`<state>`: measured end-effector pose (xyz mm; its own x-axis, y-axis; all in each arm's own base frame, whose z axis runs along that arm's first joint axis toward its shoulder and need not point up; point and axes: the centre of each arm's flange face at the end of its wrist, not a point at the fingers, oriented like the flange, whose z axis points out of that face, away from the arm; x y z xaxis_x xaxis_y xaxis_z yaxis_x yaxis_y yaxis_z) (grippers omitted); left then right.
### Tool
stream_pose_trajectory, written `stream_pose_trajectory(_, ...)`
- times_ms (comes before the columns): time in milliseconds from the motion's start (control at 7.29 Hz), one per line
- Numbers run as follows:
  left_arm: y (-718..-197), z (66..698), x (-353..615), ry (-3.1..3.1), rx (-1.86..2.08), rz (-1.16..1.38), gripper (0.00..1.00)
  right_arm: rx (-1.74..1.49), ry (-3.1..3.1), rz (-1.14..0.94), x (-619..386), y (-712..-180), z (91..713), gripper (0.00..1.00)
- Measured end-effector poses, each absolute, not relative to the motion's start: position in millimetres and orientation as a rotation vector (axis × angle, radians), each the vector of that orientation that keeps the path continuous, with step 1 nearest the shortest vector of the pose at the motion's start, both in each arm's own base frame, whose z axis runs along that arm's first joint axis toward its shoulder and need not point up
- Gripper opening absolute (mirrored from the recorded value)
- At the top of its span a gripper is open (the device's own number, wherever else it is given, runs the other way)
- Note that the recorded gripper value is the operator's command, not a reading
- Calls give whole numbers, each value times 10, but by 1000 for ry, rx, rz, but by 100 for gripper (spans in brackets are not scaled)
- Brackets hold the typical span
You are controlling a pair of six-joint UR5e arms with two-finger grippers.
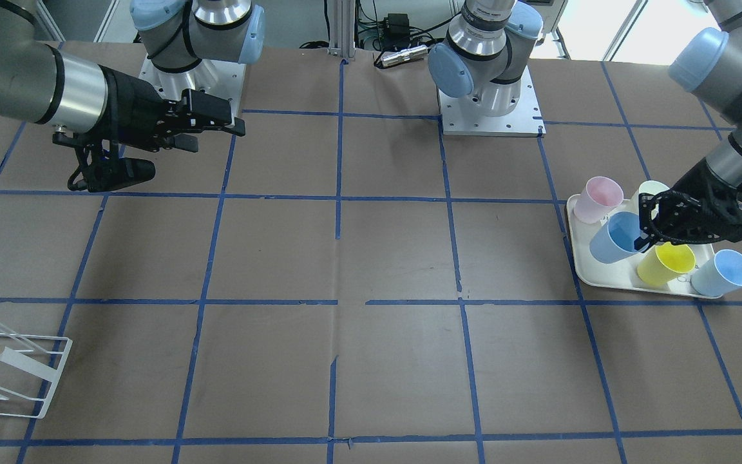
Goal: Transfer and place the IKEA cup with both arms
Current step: 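Carry the cup with the left gripper down into the empty tray slot, then open the left gripper and lift it away from the placed cup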
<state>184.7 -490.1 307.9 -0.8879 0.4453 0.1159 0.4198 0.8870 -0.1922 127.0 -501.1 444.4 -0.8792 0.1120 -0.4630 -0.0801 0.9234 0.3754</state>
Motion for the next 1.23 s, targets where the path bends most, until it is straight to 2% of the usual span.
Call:
stream_pose_trajectory(411, -4992, 2674, 1965, -2864, -723, 176, 0, -7, 3022, 425, 1298, -4913, 4607, 100)
stream_pose_trajectory(960, -5054, 2428, 2024, -2854, -722, 159, 0, 118, 3195, 54, 1242, -5124, 4849, 100)
stream_pose_trajectory(1234, -5075, 2308, 2046, -2852, -722, 153, 0, 83, 3204, -87, 1533, -5116, 4953, 100)
